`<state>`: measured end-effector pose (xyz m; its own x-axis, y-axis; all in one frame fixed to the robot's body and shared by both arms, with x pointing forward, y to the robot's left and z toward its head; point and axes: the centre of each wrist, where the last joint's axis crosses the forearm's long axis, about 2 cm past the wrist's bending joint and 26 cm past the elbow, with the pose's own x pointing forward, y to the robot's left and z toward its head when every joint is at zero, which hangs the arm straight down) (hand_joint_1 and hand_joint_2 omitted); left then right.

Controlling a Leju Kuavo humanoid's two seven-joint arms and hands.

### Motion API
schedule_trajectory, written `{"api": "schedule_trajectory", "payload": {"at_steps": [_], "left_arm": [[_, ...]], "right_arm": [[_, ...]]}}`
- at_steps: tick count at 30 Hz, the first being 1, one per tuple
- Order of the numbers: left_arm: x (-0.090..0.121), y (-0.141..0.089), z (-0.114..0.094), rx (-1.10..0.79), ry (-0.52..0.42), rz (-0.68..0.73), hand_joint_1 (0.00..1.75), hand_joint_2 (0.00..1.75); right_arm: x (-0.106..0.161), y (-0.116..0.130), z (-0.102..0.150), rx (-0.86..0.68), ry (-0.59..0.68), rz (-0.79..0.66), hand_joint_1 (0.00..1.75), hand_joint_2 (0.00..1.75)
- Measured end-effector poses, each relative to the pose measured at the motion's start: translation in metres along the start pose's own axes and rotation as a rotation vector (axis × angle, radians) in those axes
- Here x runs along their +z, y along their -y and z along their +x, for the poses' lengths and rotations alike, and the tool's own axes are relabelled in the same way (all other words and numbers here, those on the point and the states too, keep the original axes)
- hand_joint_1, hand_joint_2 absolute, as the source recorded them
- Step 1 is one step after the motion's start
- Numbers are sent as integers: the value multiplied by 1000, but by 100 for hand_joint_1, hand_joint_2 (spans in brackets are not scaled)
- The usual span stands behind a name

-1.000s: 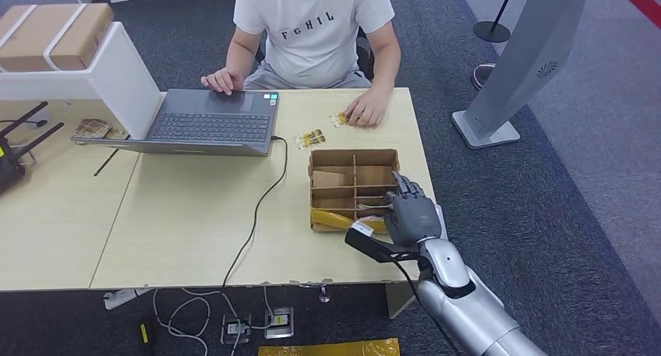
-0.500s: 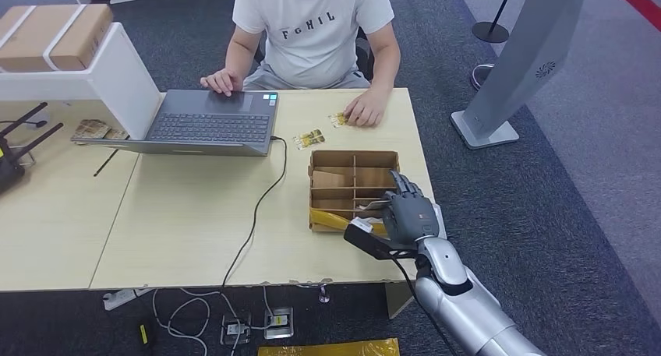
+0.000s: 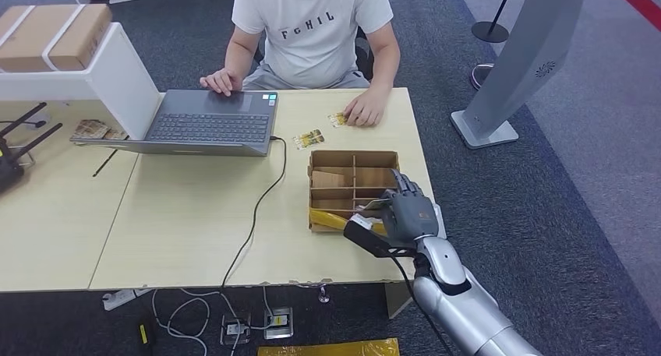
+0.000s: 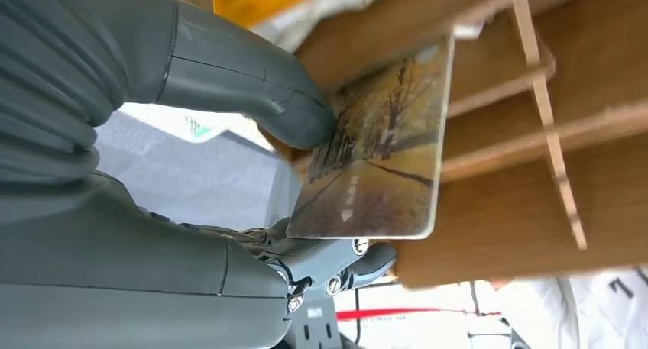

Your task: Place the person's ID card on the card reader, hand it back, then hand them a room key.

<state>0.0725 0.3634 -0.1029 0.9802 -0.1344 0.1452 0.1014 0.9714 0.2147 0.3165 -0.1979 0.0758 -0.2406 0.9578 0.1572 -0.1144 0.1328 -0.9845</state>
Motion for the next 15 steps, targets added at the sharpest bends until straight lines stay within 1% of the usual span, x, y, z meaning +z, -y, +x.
{"api": "schedule_trajectory", "payload": {"at_steps": [2,7,15], "left_arm": [[0,0,0,2,0,1,0,0],[0,-1,0,9,0,2,0,0],[0,-1,0,14,1,2,0,0]], "right_arm": [[-3,12,2,5,6,-25,175,175],[-12,51,7,-15,33,-123,175,175],[-15,90,14,-56,104,-259,175,175]]}}
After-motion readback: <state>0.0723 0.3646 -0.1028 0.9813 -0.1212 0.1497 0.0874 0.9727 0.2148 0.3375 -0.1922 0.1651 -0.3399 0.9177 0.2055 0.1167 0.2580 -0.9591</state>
